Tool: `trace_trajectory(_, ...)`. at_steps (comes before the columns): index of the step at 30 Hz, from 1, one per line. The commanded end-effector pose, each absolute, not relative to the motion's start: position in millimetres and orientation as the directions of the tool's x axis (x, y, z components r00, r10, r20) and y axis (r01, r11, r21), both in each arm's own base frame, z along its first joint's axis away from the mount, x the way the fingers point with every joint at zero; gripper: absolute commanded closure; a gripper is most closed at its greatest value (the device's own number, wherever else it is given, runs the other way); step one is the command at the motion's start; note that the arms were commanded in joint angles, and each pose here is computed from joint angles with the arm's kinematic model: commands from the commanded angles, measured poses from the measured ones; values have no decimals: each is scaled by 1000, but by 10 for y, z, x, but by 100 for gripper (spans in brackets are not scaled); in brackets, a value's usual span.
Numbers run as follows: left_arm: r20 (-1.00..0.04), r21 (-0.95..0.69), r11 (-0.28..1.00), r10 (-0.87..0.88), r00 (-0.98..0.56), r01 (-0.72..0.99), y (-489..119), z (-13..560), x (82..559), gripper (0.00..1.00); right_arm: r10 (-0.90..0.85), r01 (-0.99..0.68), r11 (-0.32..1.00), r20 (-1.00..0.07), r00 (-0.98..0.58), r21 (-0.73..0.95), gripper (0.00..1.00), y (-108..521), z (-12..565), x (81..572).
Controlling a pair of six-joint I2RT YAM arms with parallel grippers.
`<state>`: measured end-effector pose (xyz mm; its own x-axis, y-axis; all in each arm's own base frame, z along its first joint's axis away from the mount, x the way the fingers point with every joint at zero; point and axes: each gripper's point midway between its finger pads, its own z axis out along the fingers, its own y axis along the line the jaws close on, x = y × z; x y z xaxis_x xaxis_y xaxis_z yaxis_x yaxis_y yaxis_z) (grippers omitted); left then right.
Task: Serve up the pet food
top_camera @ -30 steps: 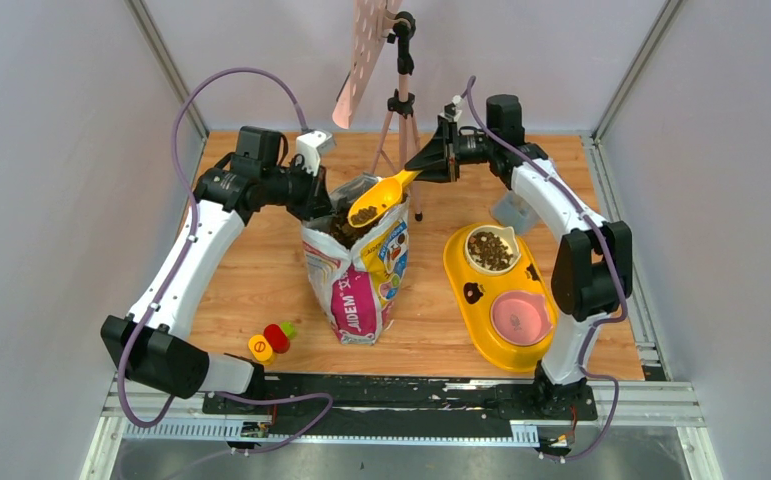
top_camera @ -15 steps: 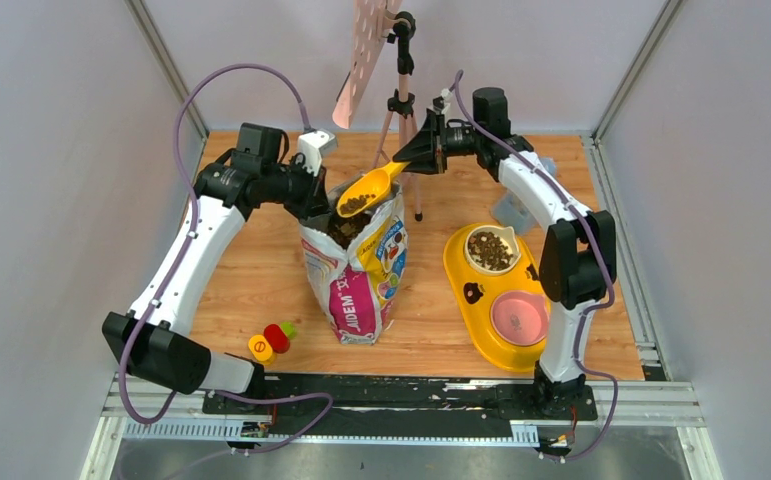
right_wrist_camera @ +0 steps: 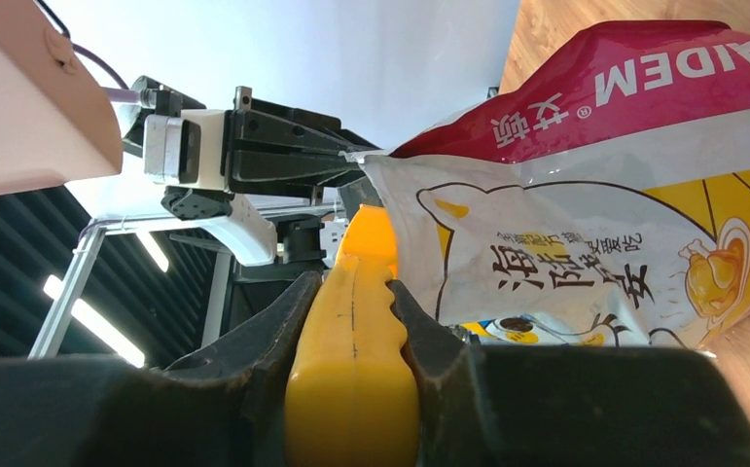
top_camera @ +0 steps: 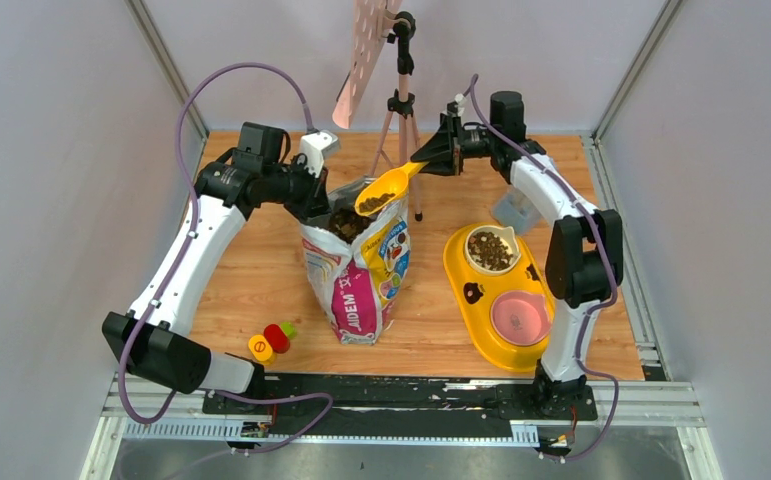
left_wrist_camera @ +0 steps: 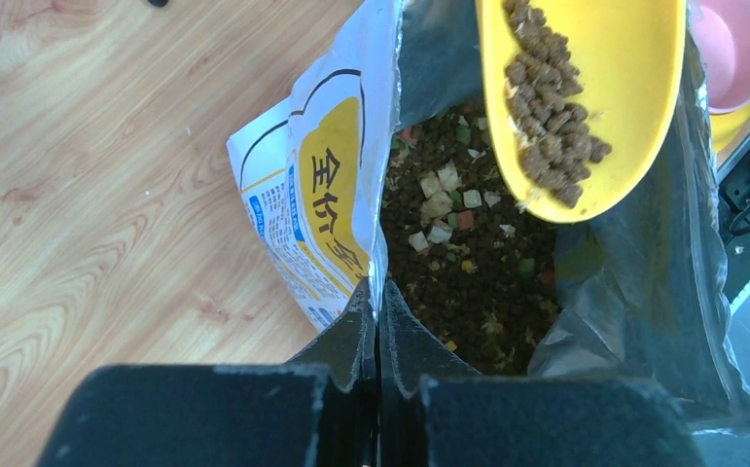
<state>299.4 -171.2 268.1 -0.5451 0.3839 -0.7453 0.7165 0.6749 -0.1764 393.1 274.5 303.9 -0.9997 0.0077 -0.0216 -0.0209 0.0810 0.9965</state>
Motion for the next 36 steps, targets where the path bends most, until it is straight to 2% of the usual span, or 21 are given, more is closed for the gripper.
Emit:
trace_trajectory(1,-844,-100,639,351,-405,763,-1779,3135,3052,100,36,-115,51,-117,-993,992,100,2476,3327,3897)
trace_trajectory(3,-845,-101,638,349,-405,763,-1784,3132,3050,100,47,-115,50,-118,-992,992,100,2393,3353,3869)
trace_trajectory(4,-883,-60,637,326,-339,769,-1826,3257,3179,100,53,-119,50,-122,-991,992,100,2349,3374,3851)
trace_trajectory(8,-843,-113,638,344,-413,762,-1785,3092,3024,100,92,-142,51,-146,-985,989,100,2147,3466,3797)
trace_trajectory(17,-855,-119,634,325,-404,764,-1803,3170,3001,100,174,-177,63,-186,-967,982,100,1700,3545,3619)
trace_trajectory(25,-867,-126,629,307,-394,767,-1816,3245,2951,100,244,-265,77,-276,-930,961,100,1110,3533,3285)
trace_trajectory(30,-868,-131,627,301,-394,768,-1808,3237,2891,100,215,-302,50,-305,-928,952,100,773,3365,2967)
trace_trajectory(32,-868,-137,627,297,-398,767,-1808,3230,2870,100,217,-299,24,-297,-930,954,100,650,3285,2868)
trace_trajectory(34,-868,-144,624,292,-401,768,-1812,3228,2846,100,265,-254,-30,-237,-935,967,100,536,3245,2806)
trace_trajectory(36,-869,-146,624,289,-401,768,-1810,3227,2828,100,323,-279,-50,-248,-913,959,100,393,3197,2788)
